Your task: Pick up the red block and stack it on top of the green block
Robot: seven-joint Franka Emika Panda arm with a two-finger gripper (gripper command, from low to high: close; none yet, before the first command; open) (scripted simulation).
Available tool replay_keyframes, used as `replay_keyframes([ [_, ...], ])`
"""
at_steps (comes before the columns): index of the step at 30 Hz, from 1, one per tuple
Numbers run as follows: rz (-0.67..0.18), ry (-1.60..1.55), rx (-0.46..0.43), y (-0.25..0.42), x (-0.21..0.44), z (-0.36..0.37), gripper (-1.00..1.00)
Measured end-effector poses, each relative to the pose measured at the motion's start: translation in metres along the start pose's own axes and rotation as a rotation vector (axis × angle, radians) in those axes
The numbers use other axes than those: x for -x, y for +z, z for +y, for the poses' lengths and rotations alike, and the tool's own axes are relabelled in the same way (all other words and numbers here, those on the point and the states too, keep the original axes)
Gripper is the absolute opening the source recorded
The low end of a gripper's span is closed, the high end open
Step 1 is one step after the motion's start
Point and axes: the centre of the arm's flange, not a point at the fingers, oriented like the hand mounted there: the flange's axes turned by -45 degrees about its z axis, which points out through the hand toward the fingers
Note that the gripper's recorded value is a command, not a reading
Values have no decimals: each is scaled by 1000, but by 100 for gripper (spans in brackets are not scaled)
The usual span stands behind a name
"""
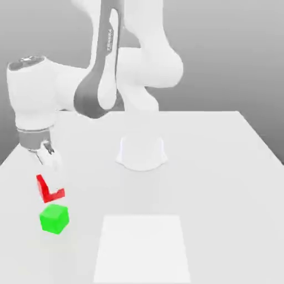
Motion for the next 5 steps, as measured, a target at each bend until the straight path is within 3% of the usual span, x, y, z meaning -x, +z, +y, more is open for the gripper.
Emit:
replay_keyframes([
  [2,1,1,2,20,1,0,-100],
  [3,0,3,3,28,1,1,100],
  [5,0,3,3,28,1,1,100],
])
